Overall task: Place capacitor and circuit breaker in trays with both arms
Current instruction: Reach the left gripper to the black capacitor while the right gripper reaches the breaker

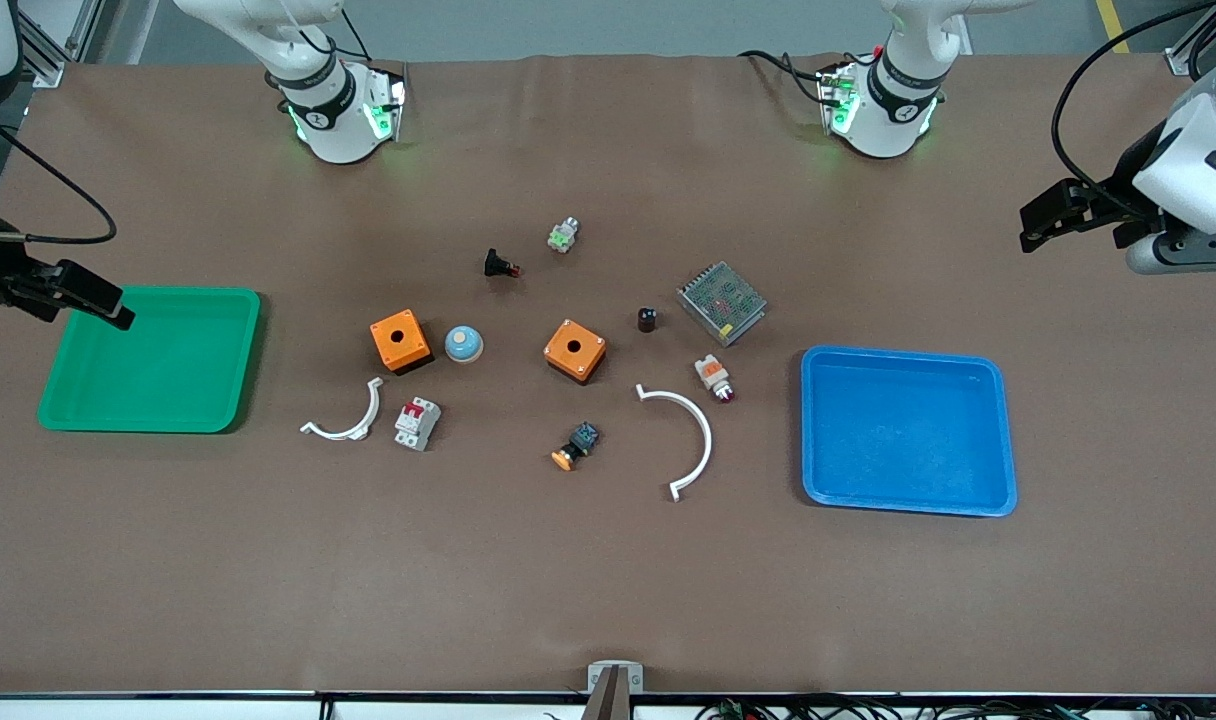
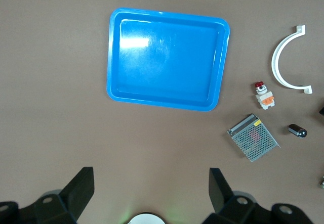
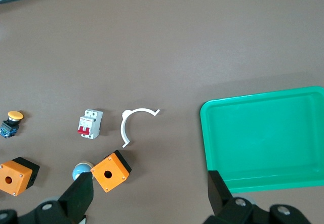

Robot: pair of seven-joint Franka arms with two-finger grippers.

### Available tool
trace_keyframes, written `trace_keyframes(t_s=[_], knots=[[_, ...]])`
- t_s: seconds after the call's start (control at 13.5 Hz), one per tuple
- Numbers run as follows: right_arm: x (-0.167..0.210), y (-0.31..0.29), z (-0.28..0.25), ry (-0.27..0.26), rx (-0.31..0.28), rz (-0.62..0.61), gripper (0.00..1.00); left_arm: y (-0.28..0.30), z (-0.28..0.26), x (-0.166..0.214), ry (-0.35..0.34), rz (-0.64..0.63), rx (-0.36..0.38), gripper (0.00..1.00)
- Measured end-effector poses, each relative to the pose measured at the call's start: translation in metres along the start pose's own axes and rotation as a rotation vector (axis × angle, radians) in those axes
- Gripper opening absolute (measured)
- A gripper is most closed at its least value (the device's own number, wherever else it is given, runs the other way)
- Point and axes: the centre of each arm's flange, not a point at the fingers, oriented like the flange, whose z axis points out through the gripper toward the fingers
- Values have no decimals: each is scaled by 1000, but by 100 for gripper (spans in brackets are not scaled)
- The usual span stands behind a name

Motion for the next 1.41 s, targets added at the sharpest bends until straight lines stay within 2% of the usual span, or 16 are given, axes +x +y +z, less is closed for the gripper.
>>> trace_keyframes(t_s=[0.37, 0.59, 0.74, 0.89, 0.96, 1.19, 1.41], knots=[[0, 0, 0, 0, 0, 0, 100, 2, 5, 2, -12, 4, 1, 100], [0, 0, 0, 1, 0, 0, 100, 32, 38, 18, -67, 57, 3, 100], [0, 0, 0, 1, 0, -1, 100, 88, 79, 30, -106, 62, 13, 100], [0, -1, 0, 0, 0, -1, 100, 160, 128, 31, -127, -22, 32, 100], [1, -1, 1, 1, 0, -1, 100, 213, 173, 26, -122, -66, 35, 100], [11, 0, 15, 17, 0, 0, 100, 275, 247, 3, -58, -152, 2, 100], [32, 6, 71, -43, -6, -52, 100, 328, 310, -41, -35, -247, -18, 97]])
